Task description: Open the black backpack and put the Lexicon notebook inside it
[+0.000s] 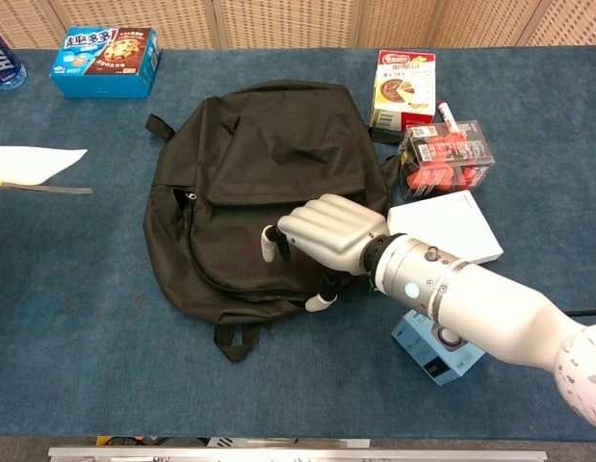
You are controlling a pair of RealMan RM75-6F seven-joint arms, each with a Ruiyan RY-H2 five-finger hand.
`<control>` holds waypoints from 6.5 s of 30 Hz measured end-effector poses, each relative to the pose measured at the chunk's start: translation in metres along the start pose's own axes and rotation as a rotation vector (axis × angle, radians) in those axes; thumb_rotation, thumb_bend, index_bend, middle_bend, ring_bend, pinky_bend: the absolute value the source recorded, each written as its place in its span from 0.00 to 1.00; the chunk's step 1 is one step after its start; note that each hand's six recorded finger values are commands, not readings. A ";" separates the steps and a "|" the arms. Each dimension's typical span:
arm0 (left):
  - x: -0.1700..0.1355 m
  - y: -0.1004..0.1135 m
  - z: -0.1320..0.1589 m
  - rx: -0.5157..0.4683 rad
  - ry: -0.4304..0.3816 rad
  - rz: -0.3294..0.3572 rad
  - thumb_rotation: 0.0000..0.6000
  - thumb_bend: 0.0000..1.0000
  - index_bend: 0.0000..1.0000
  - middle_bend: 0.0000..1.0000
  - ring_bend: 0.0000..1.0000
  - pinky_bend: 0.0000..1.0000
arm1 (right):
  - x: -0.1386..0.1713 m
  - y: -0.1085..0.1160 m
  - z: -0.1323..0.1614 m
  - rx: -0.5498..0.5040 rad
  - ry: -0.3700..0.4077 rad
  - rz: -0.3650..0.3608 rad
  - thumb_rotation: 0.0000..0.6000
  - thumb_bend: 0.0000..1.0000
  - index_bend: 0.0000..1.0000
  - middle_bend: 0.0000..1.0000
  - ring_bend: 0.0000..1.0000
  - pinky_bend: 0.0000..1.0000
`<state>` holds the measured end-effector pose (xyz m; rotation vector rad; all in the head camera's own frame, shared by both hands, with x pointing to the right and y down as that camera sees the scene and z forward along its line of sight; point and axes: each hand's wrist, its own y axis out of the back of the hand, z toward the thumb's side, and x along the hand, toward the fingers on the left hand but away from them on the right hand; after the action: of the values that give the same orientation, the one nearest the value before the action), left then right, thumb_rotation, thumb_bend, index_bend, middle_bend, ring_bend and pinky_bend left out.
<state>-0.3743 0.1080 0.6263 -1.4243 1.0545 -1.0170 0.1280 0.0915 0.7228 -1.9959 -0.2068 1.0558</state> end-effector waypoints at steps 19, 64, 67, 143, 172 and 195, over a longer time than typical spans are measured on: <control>-0.002 0.003 -0.003 -0.002 0.003 0.012 1.00 0.37 0.62 0.59 0.51 0.55 | -0.032 0.003 -0.017 0.016 -0.114 -0.034 1.00 0.70 0.40 0.44 0.36 0.59; 0.038 0.030 0.096 -0.309 -0.429 0.012 1.00 0.37 0.62 0.59 0.51 0.55 | -0.080 0.152 -0.038 -0.300 -0.226 -0.497 1.00 0.74 0.57 0.55 0.55 0.76; 0.044 0.026 0.111 -0.331 -0.471 -0.005 1.00 0.37 0.62 0.59 0.51 0.55 | -0.085 0.158 -0.032 -0.312 -0.224 -0.512 1.00 0.74 0.57 0.55 0.55 0.76; 0.098 -0.073 0.195 -0.203 -0.350 0.035 1.00 0.37 0.62 0.59 0.50 0.55 | -0.068 0.176 -0.009 -0.602 -0.168 -0.590 1.00 0.74 0.57 0.55 0.56 0.76; 0.118 -0.105 0.220 -0.136 -0.272 0.061 1.00 0.37 0.62 0.59 0.50 0.55 | -0.067 0.176 -0.006 -0.615 -0.164 -0.588 1.00 0.74 0.57 0.55 0.56 0.76; 0.116 -0.122 0.225 -0.020 -0.231 -0.042 1.00 0.13 0.20 0.27 0.29 0.53 | -0.069 0.175 -0.015 -0.623 -0.187 -0.583 1.00 0.74 0.57 0.55 0.56 0.76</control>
<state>-0.1180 0.0592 0.7312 -1.5446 0.8719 -0.8497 0.0564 -0.0612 0.6389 -2.1427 -1.2650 0.8414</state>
